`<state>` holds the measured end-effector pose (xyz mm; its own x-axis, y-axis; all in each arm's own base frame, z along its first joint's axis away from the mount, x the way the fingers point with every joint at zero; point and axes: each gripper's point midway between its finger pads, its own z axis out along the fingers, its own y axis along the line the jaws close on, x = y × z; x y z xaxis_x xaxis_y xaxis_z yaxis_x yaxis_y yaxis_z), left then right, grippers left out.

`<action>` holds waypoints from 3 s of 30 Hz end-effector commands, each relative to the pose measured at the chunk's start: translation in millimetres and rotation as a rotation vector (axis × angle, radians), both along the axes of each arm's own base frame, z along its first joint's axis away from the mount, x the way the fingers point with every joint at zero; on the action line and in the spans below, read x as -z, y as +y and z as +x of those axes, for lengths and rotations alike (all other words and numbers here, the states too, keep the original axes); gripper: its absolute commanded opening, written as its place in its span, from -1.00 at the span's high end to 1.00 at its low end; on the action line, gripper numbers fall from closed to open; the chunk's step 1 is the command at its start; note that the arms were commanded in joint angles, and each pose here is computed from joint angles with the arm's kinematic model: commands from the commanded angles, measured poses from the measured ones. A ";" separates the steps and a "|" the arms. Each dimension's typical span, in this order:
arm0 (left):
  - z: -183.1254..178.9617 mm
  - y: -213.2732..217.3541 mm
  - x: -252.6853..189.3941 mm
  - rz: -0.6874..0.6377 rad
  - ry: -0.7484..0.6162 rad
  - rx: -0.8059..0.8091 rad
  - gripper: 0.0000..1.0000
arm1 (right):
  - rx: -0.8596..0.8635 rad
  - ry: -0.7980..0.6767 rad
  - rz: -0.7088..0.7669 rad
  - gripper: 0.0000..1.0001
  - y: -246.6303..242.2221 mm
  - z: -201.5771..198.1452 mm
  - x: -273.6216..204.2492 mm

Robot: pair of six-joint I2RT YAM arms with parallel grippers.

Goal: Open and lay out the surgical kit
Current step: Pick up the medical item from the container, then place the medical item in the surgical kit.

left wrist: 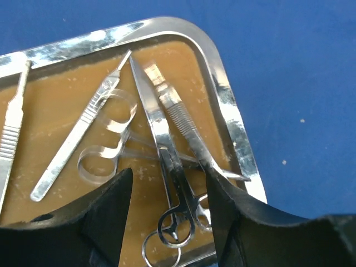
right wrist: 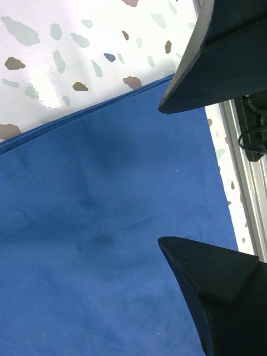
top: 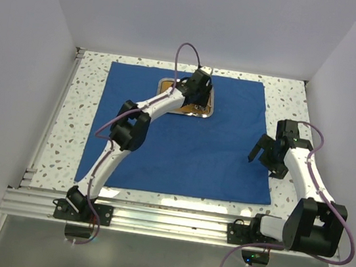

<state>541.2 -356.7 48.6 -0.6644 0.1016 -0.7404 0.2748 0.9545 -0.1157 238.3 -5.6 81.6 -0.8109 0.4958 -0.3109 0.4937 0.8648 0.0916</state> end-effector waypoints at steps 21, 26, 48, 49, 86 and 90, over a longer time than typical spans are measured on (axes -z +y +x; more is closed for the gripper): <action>8.7 5.8 45.7 -0.035 0.078 -0.072 1.00 | -0.041 0.024 -0.016 -0.93 -2.0 8.5 9.2; 15.9 5.1 11.6 -0.052 0.021 -0.066 1.00 | -0.041 0.028 -0.021 -0.92 -2.9 8.9 10.5; -44.9 43.9 -92.9 -0.050 0.051 -0.049 1.00 | -0.001 -0.061 0.033 -0.90 5.4 35.8 -2.9; -54.7 50.3 -83.9 -0.032 0.082 -0.056 1.00 | 0.000 -0.079 0.044 -0.90 7.2 40.2 -7.1; -291.7 235.8 -15.4 -0.009 0.256 -0.236 0.89 | -0.145 -0.401 0.182 -0.89 102.1 210.1 -100.7; -296.5 244.8 0.9 0.001 0.317 -0.292 0.83 | -0.156 -0.406 0.195 -0.89 105.9 219.2 -101.8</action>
<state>240.2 -112.6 54.8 -0.8598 -0.0734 -0.5053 -0.0142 0.9927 -0.1200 443.8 94.6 167.1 -0.7265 0.4595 -0.5109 0.2839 0.8778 0.3857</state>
